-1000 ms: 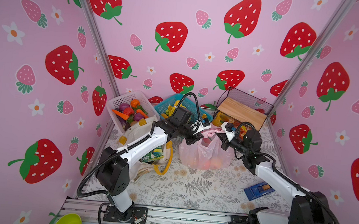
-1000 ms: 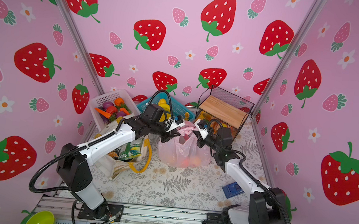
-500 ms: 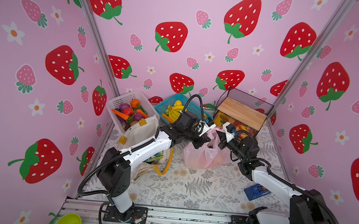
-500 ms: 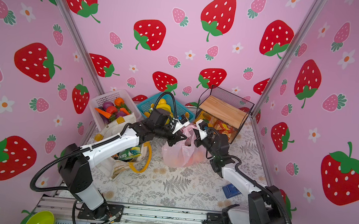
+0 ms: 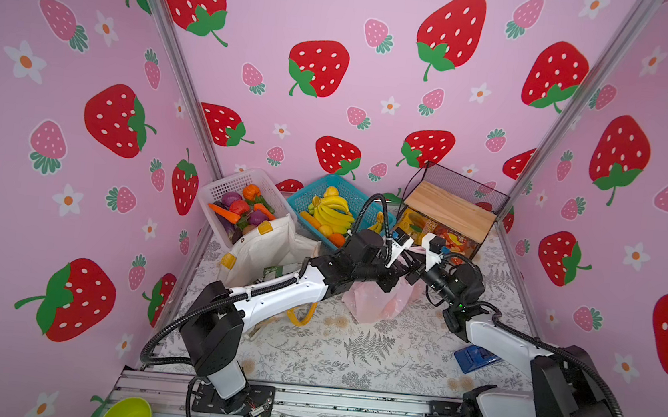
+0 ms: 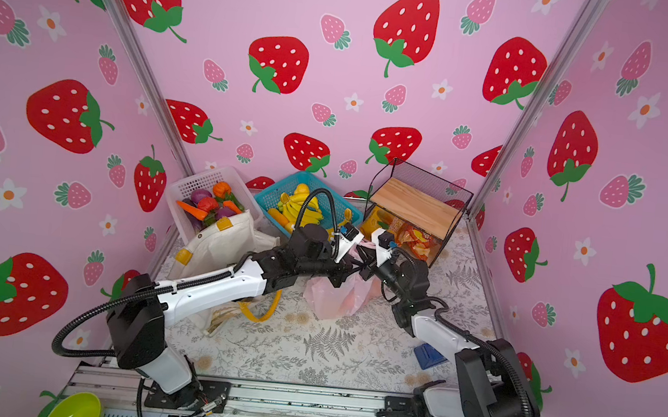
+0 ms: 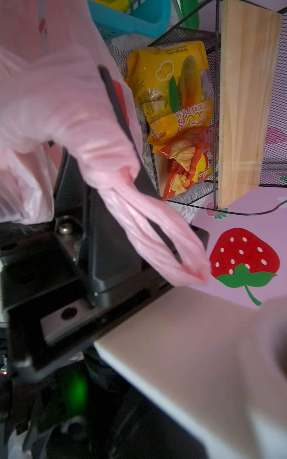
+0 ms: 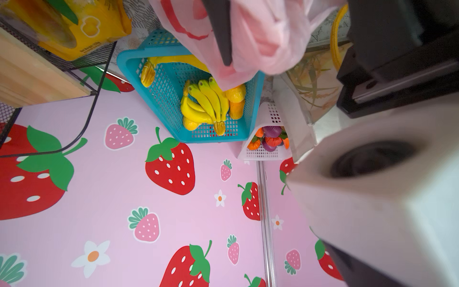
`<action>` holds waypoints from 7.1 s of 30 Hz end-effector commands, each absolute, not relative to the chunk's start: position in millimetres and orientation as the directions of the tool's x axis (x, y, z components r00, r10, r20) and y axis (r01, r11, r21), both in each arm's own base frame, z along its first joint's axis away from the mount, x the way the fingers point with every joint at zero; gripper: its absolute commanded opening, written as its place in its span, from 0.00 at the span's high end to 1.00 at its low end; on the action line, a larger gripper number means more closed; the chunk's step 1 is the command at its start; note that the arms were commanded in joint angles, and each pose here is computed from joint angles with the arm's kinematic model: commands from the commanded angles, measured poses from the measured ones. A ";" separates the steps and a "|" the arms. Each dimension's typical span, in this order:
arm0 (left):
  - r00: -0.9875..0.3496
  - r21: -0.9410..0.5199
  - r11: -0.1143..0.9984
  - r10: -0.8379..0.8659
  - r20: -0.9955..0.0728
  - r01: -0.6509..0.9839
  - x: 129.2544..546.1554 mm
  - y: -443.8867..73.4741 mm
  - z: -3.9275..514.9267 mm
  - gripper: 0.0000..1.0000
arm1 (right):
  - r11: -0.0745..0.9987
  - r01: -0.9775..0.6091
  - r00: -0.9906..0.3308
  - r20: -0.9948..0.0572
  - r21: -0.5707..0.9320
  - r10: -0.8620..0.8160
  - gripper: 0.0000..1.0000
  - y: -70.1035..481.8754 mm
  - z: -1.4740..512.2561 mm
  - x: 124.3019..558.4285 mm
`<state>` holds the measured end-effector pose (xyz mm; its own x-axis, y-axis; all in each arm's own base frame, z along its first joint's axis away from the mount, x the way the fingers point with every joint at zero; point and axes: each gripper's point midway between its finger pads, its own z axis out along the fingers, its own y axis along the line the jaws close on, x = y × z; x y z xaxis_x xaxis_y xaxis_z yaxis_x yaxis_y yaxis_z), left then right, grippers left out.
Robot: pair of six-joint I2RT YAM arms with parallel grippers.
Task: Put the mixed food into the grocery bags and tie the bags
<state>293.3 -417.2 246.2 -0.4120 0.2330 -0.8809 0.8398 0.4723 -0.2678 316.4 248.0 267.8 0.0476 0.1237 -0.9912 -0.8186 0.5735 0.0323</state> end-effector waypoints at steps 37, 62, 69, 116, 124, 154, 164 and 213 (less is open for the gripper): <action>-0.358 -0.233 0.456 0.210 -0.910 0.859 279.2 -373.5 246.8 0.71 | 0.326 -0.894 -0.128 -0.871 0.309 0.474 1.00 243.2 302.6 291.4; -0.011 0.146 0.403 0.362 -0.932 0.903 277.5 -319.5 252.8 0.39 | 0.194 -0.946 -0.165 -0.901 0.260 0.402 1.00 249.1 306.3 268.2; 0.117 0.245 0.240 0.448 -0.886 0.939 283.3 -323.5 252.0 0.43 | 0.189 -0.948 -0.164 -0.904 0.255 0.395 1.00 251.1 307.5 270.0; 0.017 0.104 0.205 0.387 -0.922 0.973 307.4 -351.2 263.6 1.00 | 0.501 -0.819 -0.173 -0.952 0.281 0.251 0.36 197.8 272.0 272.0; 0.032 0.119 0.197 0.395 -0.918 0.973 305.1 -352.7 266.0 1.00 | 0.483 -0.831 -0.157 -0.949 0.276 0.272 0.33 198.1 295.2 282.5; 0.045 0.137 0.191 0.423 -0.905 0.972 304.7 -353.9 261.7 1.00 | 0.429 -0.864 -0.139 -0.944 0.263 0.299 0.84 199.8 320.7 288.7; -0.059 0.124 0.460 0.363 -0.930 0.879 331.1 -328.8 286.5 1.00 | 0.603 -0.739 -0.194 -0.952 0.302 0.239 1.00 181.9 293.6 308.0; -0.527 -0.147 0.989 -0.138 -0.839 -0.026 270.5 -63.7 295.3 0.07 | 0.764 -0.625 -0.453 -0.722 -0.160 -0.522 0.36 243.7 105.2 328.2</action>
